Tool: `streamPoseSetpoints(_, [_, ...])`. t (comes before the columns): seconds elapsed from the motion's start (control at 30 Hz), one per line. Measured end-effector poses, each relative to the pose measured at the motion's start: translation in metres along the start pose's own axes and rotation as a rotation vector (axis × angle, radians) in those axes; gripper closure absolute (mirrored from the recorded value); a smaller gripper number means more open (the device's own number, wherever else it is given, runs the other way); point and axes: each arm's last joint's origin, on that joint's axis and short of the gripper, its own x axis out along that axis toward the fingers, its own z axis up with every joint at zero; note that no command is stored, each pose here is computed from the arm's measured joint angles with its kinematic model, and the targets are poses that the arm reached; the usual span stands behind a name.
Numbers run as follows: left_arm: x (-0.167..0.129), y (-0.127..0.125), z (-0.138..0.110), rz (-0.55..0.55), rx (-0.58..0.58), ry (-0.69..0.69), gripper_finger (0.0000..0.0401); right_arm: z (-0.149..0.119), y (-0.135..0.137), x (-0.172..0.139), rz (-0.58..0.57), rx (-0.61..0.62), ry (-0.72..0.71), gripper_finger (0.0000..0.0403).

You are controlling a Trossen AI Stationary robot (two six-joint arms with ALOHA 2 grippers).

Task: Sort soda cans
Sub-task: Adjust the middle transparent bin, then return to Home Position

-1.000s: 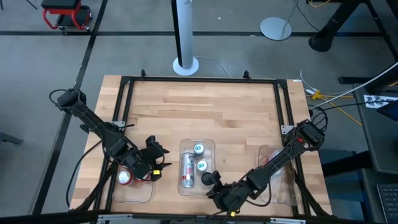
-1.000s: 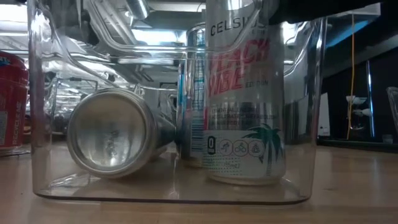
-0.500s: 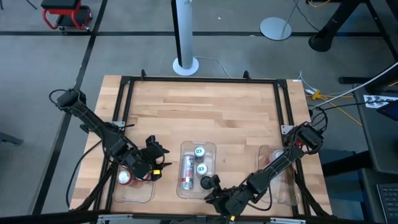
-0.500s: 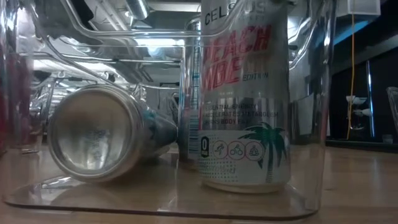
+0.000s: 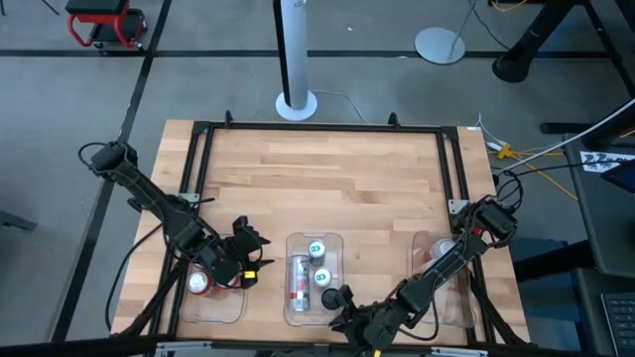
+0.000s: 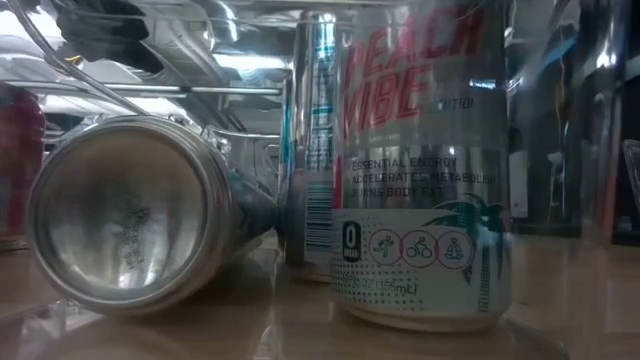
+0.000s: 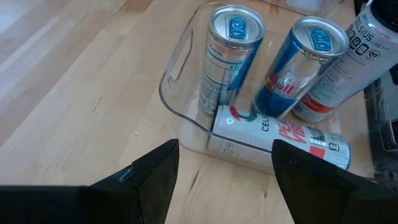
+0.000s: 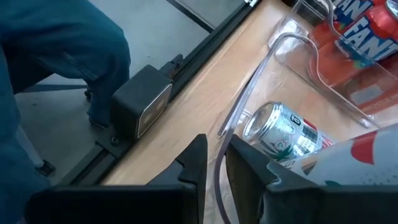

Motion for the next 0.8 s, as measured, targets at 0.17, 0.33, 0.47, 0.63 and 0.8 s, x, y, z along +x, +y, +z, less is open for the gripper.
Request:
streamPoseSetpoints(0.17, [0.000,0.000,0.000,0.000,0.002,0.000,0.0155,0.001,-0.004,0.002,-0.021,-0.029,-0.017,0.0345])
streamPoseSetpoints(0.33, [0.000,0.000,0.000,0.000,-0.001,0.000,0.0155,0.001,-0.008,0.003,-0.028,-0.047,-0.021,0.0345])
streamPoseSetpoints(0.47, [0.000,0.000,0.000,0.000,-0.008,0.000,0.0155,0.001,-0.009,0.003,-0.030,-0.070,-0.021,0.0324])
streamPoseSetpoints(0.63, [0.000,0.000,0.000,0.000,-0.007,0.000,0.0155,0.001,-0.009,0.003,-0.030,-0.077,-0.024,0.0261])
streamPoseSetpoints(0.8, [0.000,0.000,0.000,0.000,-0.008,0.000,0.0155,0.012,-0.014,-0.009,-0.009,-0.092,-0.071,0.0218])
